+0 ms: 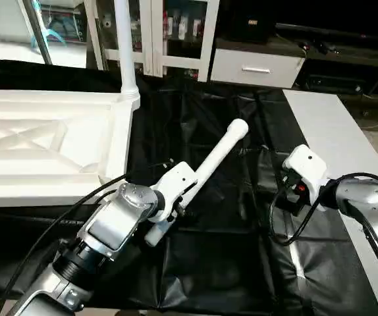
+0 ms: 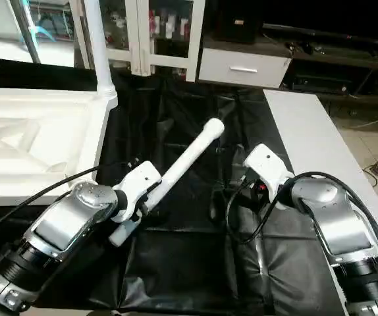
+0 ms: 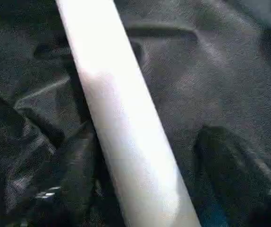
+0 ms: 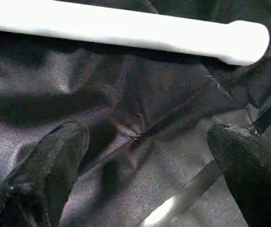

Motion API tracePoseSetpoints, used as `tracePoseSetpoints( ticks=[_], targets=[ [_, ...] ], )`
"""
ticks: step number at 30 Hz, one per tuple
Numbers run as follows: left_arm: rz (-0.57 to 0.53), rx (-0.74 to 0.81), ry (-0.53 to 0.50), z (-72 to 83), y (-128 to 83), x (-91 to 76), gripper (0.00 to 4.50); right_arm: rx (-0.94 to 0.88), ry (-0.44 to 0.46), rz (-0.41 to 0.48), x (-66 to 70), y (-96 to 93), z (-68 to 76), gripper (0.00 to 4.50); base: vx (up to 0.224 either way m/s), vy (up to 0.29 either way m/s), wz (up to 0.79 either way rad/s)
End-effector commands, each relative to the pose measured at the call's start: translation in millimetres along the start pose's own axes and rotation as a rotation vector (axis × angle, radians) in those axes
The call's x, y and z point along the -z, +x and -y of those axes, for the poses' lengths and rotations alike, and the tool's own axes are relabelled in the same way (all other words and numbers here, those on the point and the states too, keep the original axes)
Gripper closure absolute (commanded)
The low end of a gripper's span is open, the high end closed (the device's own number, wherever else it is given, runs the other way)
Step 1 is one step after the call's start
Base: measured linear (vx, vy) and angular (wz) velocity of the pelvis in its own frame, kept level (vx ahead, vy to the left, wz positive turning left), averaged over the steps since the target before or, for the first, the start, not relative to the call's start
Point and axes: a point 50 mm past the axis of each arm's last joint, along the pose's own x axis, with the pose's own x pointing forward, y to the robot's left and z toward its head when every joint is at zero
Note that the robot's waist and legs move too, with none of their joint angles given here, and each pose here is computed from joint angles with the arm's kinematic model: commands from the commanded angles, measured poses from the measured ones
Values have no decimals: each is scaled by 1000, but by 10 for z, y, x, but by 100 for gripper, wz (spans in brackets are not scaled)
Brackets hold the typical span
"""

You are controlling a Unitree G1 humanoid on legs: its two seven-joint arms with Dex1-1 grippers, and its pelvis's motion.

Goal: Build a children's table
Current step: Insert table leg to table base

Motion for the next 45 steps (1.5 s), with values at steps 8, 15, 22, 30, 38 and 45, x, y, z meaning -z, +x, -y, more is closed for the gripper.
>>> tracePoseSetpoints(
  ticks=[8,15,22,30,38,45],
  targets=[
    [-28,68,9,68,32,81,185,2,-32,-6,-11,4,1,0,0,0,0],
    [-65,94,74,87,36,156,231,3,-42,-7,-13,10,6,0,0,0,0],
    [19,92,165,-23,-58,1,273,63,-31,115,-184,-13,111,0,0,0,0],
    [58,102,375,-159,-275,-206,295,59,-144,288,-468,-186,265,0,0,0,0],
    [15,126,579,-347,-483,-234,296,-33,-446,189,-425,-128,199,0,0,0,0],
    [-20,87,662,-467,-597,-239,296,-46,-720,-40,-166,142,123,0,0,0,0]
  ],
)
